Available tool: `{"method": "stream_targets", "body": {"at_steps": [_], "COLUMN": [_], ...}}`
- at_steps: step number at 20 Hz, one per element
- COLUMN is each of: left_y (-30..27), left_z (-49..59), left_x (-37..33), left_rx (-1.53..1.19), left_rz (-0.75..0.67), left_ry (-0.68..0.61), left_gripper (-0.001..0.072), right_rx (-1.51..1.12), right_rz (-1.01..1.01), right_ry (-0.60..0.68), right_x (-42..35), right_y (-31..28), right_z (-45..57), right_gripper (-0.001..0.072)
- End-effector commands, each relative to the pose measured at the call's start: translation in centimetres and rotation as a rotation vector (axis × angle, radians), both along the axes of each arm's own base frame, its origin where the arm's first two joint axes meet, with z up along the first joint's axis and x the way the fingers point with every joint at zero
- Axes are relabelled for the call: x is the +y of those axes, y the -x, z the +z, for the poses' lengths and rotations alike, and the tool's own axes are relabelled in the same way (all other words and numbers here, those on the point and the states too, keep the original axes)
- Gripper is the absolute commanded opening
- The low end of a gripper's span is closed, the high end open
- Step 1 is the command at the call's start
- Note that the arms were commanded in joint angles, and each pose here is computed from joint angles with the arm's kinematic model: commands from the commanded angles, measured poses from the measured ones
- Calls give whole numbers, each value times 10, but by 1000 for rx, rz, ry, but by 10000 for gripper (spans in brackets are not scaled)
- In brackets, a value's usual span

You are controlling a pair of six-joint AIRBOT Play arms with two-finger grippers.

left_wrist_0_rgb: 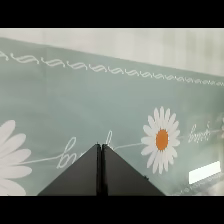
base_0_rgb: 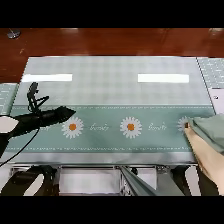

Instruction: Fold the shirts.

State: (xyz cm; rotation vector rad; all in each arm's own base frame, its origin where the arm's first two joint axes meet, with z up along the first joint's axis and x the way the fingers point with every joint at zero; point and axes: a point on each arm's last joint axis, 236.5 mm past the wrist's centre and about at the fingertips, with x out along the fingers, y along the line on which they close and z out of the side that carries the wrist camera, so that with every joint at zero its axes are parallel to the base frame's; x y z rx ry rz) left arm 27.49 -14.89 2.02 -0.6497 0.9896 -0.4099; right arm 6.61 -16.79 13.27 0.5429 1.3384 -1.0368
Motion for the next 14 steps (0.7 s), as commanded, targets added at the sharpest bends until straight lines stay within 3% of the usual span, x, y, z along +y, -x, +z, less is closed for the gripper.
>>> {"method": "stream_targets", "body": {"at_steps": [1, 2, 6, 7, 8, 9, 11, 13, 14], "left_y": [-1, 0, -17, -27, -37, -50, -76, -103, -117], "left_z": [0, 0, 26, 47, 70, 99, 157, 204, 214], "left_x": [0, 0, 3, 4, 5, 6, -1, -15, -20], "left_rx": [-28, -40, -119, -146, -184, -232, -335, -441, -482], "left_rz": [-24, -46, -69, -77, -95, -102, -136, -183, -209], "left_ry": [-22, -34, -58, -54, -56, -57, -59, -96, -177], "left_gripper": [23, 23, 23, 23, 22, 22, 21, 21, 20], "right_rx": [78, 76, -48, -177, -359, -553, -895, -999, -1000], "right_rz": [-181, -176, -88, -28, 84, 225, 493, 696, 783], "right_ry": [154, 157, 11, -46, -127, -205, -300, -297, -294], "right_x": [-10, -13, -17, -16, -7, 12, 65, 120, 148], "right_y": [58, 55, -5, -47, -104, -160, -256, -305, -321], "right_z": [-15, -15, -20, -14, -1, 24, 93, 125, 124], "right_gripper": [336, 636, 612, 469, 190, 34, 33, 34, 34]}}
